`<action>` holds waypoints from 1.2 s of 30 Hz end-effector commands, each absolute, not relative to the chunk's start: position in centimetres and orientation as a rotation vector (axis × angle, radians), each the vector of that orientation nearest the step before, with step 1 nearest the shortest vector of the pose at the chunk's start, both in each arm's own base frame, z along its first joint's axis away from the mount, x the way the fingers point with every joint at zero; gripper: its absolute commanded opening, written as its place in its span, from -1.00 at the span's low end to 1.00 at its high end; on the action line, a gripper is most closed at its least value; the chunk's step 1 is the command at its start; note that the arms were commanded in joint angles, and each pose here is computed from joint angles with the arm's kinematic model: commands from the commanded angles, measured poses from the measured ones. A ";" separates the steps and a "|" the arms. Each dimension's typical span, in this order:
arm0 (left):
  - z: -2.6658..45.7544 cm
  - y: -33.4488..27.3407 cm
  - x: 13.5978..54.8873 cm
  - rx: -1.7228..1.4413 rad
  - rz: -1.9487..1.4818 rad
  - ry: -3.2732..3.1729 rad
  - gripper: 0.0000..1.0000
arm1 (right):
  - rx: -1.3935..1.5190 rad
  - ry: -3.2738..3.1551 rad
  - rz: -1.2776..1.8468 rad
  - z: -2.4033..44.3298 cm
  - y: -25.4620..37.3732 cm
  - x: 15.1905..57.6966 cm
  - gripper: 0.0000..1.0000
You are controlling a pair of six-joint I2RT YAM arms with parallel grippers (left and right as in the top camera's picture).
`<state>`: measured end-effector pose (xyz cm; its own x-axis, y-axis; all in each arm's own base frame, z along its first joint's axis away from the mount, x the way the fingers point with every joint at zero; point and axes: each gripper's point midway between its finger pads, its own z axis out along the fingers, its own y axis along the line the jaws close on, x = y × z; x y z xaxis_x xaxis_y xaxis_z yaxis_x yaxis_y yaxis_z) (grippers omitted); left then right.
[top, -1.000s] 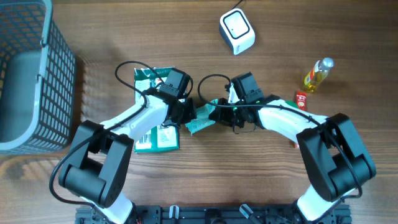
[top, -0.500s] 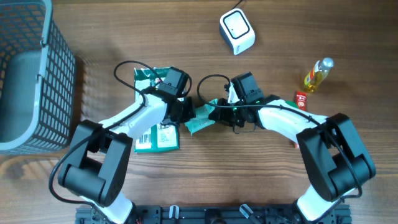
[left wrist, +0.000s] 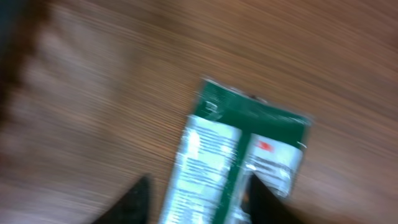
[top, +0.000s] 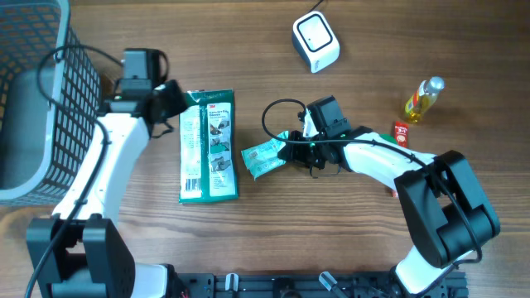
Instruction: Scan the item barcode
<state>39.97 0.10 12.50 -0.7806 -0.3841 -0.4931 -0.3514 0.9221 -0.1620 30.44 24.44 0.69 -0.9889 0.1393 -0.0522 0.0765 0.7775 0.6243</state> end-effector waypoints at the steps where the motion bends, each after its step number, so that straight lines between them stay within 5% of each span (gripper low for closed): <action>1: 12.7 5.1 39.7 -0.605 0.072 2.513 1.00 | 0.138 2.913 0.980 -0.7 24.4 29.5 -0.91; 36: 12.7 7.1 39.4 -0.671 0.091 2.497 1.00 | 0.114 2.905 0.974 -0.7 24.4 29.6 -0.91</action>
<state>39.28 6.64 12.52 -0.7260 -0.4565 -0.5143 -0.4821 0.8712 -0.0928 30.44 24.44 0.66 -0.9906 0.1188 -0.0683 0.0507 0.7810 0.6225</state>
